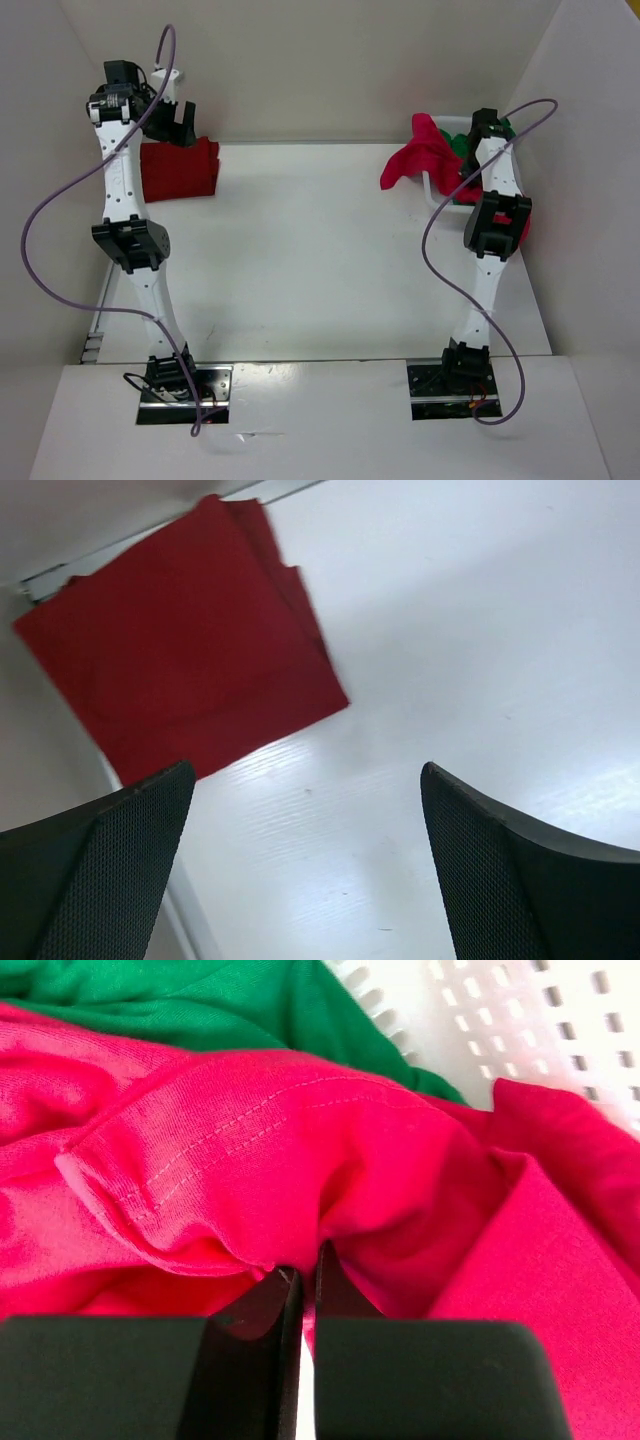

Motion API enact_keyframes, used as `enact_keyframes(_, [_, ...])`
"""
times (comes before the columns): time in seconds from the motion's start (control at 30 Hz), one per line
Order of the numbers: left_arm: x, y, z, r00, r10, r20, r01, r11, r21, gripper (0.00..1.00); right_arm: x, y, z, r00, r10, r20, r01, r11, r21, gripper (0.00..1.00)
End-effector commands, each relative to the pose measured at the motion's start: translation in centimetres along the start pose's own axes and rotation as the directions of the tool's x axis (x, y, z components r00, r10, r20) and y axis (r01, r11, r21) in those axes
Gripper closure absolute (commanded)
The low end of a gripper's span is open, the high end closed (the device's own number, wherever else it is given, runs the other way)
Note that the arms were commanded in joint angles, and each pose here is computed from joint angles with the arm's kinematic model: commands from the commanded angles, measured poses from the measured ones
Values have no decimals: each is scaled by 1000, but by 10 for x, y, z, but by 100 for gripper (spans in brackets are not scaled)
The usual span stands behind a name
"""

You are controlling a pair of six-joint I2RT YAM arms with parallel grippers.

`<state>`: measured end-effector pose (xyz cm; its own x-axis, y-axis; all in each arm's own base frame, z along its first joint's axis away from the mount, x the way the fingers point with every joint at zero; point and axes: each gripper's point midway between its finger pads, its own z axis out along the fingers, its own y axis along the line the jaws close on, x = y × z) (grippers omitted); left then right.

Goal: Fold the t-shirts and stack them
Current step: Grab crumpled tshirt from bin with the right arm, then move the tshirt to the center of the board

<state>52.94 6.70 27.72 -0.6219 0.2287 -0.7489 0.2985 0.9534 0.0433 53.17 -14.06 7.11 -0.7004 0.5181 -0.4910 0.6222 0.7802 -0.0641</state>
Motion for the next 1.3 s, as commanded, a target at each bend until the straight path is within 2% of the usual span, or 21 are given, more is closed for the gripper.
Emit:
enact_keyframes(0.0, [-25,-30,-35,996,45,78,-50,997,61,0,-46,-10,-68,986,59,154,-59,998,-6,100])
enact_keyframes(0.13, [-31,-37,-52,992,63,105,-71,995,69,0,-73,9,-156,947,76,311,-51,995,-87,100])
enact_keyframes(0.2, [-33,-42,-62,991,65,114,-74,994,74,0,-77,20,-221,907,81,413,-34,992,-120,100])
enact_keyframes(0.27, [-37,-47,-74,987,81,135,-92,993,75,0,-85,21,-297,838,134,529,-37,981,-190,100])
enact_keyframes(0.33, [-41,-52,-87,983,96,155,-109,991,76,0,-76,40,-351,787,119,605,40,969,-243,100])
enact_keyframes(0.37, [-41,-54,-94,982,98,159,-111,991,74,0,-78,40,-395,741,161,652,74,946,-317,100])
enact_keyframes(0.4, [-42,-57,-98,981,99,166,-114,990,82,0,-65,59,-427,723,159,672,162,907,-390,100])
enact_keyframes(0.47, [-47,-64,-116,974,119,195,-136,988,77,0,-56,70,-480,661,178,729,276,846,-456,100])
enact_keyframes(0.57, [-43,-60,-136,973,111,201,-124,991,52,0,-18,85,-580,581,248,775,504,638,-582,100])
enact_keyframes(0.6, [-44,-62,-149,969,113,219,-127,991,47,0,7,91,-616,569,267,777,588,528,-612,100])
enact_keyframes(0.7, [-38,-50,-169,969,81,234,-84,996,3,0,41,91,-669,533,315,785,688,379,-619,100])
enact_keyframes(0.8, [-29,-41,-186,969,61,238,-56,998,-25,0,45,104,-651,600,296,743,638,384,-668,100])
enact_keyframes(0.9, [-19,-37,-193,973,38,228,-31,999,-31,0,62,143,-590,689,161,707,593,435,-677,100])
enact_keyframes(0.93, [-19,-38,-194,972,40,231,-33,999,-33,0,68,161,-551,724,92,683,570,478,-668,97])
enact_keyframes(0.97, [-14,-34,-191,975,28,219,-21,999,-33,0,69,166,-534,755,85,651,534,496,-684,84])
enact_keyframes(1.0, [-9,-35,-190,979,21,205,-14,999,-35,0,67,178,-509,780,69,621,503,520,-690,56])
enact_keyframes(1.03, [-8,-37,-193,978,22,207,-15,999,-36,0,57,177,-462,822,32,568,451,572,-685,32])
enact_keyframes(1.1, [-7,-38,-194,978,31,205,-24,999,-37,0,46,176,-405,874,11,486,369,636,-678,18])
enact_keyframes(1.17, [-3,-41,-196,980,26,197,-20,999,-33,0,48,168,-391,890,-27,455,366,638,-678,0])
enact_keyframes(1.23, [7,-41,-189,985,28,168,-25,999,-20,0,66,161,-425,834,-59,549,472,591,-654,0])
enact_keyframes(1.27, [9,-45,-193,985,29,169,-26,999,-20,0,92,167,-443,802,-81,592,522,577,-629,0])
